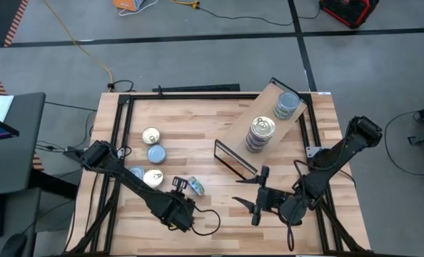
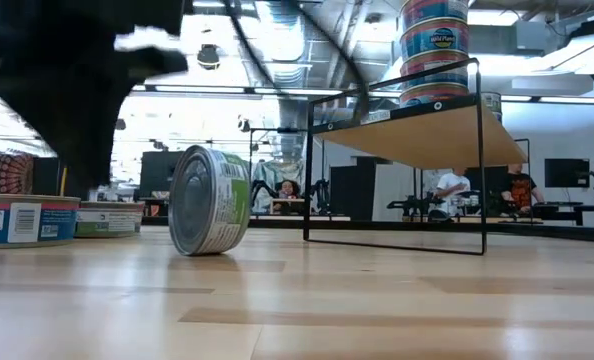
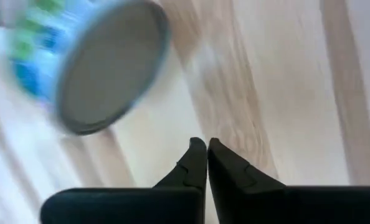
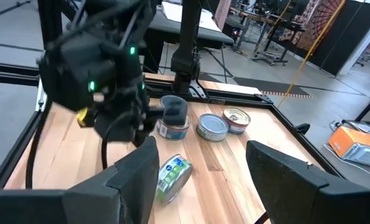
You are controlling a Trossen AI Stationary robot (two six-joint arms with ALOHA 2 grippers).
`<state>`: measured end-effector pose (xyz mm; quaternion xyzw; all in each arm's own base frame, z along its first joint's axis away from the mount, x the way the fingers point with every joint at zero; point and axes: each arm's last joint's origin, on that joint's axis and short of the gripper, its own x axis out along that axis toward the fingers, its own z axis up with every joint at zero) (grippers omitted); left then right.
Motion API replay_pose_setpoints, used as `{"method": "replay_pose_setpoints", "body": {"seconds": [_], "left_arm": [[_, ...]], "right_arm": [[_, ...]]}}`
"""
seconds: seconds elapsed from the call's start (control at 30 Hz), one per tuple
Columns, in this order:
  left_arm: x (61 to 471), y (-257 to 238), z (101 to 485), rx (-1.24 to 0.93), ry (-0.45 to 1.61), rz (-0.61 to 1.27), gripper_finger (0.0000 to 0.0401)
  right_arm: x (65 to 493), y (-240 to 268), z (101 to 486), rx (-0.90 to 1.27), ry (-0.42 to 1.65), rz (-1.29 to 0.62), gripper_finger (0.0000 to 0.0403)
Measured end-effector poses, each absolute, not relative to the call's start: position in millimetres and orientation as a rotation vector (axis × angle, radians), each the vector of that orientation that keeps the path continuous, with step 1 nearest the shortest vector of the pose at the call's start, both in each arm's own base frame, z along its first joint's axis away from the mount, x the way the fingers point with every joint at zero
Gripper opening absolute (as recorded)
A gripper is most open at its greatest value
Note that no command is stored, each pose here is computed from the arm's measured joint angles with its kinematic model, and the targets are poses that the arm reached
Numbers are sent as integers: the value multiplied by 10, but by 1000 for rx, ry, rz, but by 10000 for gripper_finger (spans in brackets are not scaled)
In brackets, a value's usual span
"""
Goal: Stack canned seafood by type on shelf
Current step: Stack the green tuna can on the shelf
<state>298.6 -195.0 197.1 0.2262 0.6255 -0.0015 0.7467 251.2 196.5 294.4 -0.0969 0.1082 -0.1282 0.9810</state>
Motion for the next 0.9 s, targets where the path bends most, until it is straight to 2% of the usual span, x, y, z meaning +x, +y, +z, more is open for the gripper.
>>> {"method": "replay_pose_setpoints", "body": {"seconds": [0.13,0.3,0.43,0.57,0.67,0.9], "left_arm": [[3106,-2009,2247,472,1269,19,54],[3306,-1904,2501,488,1191,-7,149],[3418,-1755,2540,609,1184,-80,231],[3523,-1526,2534,669,1221,-150,288],[3590,-1373,2523,667,1246,-247,306],[3680,-1053,2472,542,1279,-494,303]], "right_arm": [[2452,2004,2962,-201,217,-236,276],[2307,1999,3047,-173,222,-212,276],[2213,1990,3018,-162,260,-223,276],[2176,1965,2955,-155,295,-262,276],[2161,1945,2921,-141,315,-278,276],[2143,1925,2886,-147,339,-291,276]]}}
